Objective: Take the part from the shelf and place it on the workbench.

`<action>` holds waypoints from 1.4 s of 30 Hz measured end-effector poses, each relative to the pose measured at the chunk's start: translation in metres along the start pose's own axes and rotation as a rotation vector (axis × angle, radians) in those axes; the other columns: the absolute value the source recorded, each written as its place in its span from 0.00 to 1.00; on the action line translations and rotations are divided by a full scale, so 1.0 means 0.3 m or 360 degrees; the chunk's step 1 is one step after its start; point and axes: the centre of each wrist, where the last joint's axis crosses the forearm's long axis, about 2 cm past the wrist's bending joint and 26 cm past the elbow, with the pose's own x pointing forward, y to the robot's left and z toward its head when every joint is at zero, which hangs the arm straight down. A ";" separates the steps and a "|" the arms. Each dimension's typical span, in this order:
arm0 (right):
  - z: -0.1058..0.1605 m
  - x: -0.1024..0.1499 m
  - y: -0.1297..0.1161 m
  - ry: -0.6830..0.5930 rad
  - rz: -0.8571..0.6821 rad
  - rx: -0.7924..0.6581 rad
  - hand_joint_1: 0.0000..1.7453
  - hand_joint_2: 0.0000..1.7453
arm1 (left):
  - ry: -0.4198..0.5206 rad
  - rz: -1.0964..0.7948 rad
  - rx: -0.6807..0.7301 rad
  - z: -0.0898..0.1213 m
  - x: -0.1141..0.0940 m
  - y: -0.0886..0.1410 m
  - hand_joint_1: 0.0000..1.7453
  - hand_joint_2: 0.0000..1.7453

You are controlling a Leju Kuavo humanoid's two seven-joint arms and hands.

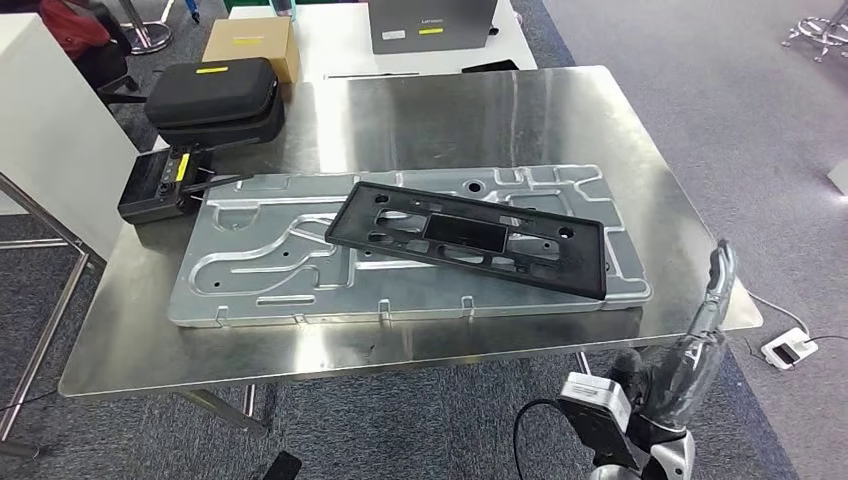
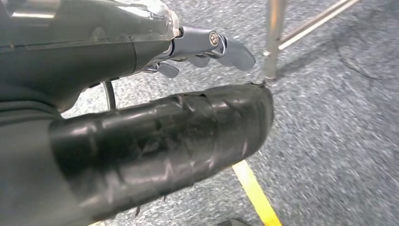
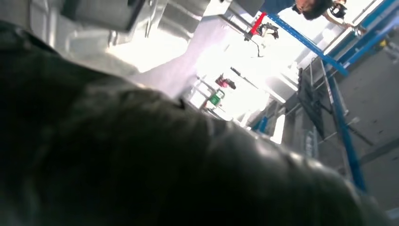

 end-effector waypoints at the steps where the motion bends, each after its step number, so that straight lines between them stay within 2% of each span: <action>1: 0.007 0.002 -0.005 0.0024 -0.0028 -0.0028 0.00 0.00 | 0.0003 0.0002 0.0004 0.001 0.000 -0.001 0.00 0.00; 7: 0.046 0.001 -0.028 0.0129 -0.0077 -0.0091 0.00 0.00 | 0.0021 0.0015 0.0016 0.004 -0.003 -0.004 0.00 0.00; 16: 0.053 0.008 -0.039 0.0173 -0.0137 -0.0147 0.00 0.00 | 0.0023 0.0024 0.0019 0.006 0.000 -0.008 0.00 0.00; 30: 0.089 0.005 -0.047 0.0347 -0.0300 -0.0194 0.00 0.00 | 0.0036 0.0044 0.0041 0.010 -0.007 -0.010 0.00 0.00; 42: 0.146 -0.024 -0.081 0.0460 -0.0290 -0.0192 0.00 0.00 | 0.0057 0.0072 0.0058 0.015 -0.013 -0.013 0.00 0.00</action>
